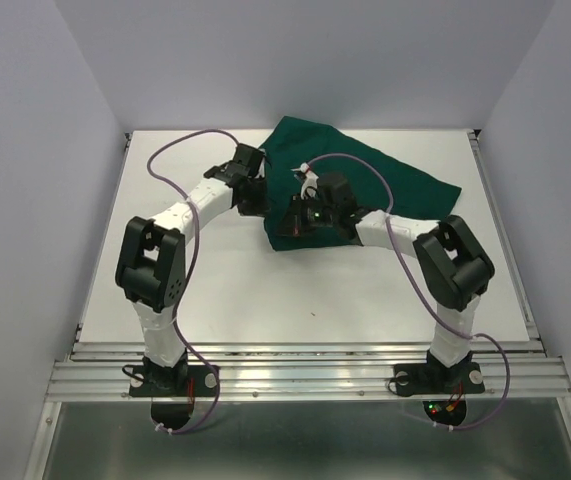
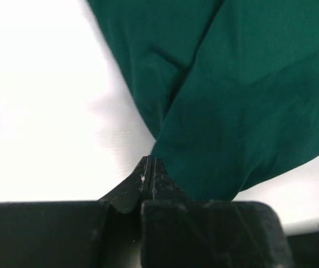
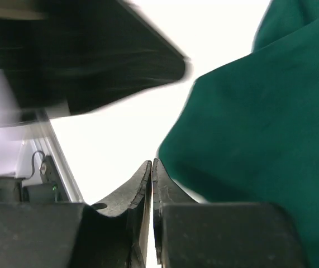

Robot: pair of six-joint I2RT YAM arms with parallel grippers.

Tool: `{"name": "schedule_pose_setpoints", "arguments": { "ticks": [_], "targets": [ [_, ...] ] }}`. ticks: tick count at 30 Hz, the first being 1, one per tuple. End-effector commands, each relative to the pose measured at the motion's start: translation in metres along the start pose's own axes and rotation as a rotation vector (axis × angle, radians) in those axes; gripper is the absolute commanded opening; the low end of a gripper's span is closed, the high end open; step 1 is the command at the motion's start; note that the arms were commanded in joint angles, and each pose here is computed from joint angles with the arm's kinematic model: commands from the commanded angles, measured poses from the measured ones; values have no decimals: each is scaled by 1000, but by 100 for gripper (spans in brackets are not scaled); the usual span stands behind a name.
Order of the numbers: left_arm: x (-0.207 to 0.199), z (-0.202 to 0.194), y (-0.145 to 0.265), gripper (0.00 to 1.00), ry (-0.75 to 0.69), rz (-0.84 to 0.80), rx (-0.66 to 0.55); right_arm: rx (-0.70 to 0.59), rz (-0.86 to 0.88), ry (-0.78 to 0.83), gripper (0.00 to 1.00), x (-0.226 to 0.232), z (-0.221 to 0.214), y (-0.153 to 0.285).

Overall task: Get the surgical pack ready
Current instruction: Pack the surgical kit at the center of the board.

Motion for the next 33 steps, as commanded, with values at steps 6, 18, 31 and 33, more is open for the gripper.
{"name": "schedule_pose_setpoints", "arguments": {
  "ticks": [6,18,31,33],
  "targets": [
    [35,63,88,0,63,14,-227,-12,17,-84,7,-35,-4,-43],
    [49,55,71,0,117,-24,-203,-255,-156,41,10,-20,89,29],
    [45,47,-26,0,193,-4,-59,-166,-790,-20,11,-189,114,94],
    [45,50,-34,0,193,4,-56,-148,-822,-9,11,-200,115,90]
  ]
}}
Point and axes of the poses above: each gripper's point midway between its finger pads, its own y axis back along the fingers, its own x axis along the line the jaws close on, z = x × y, the point moved 2 cm from there along y, back along the fingers, and after that the axes turned 3 degrees about y, right-handed, at the moved point
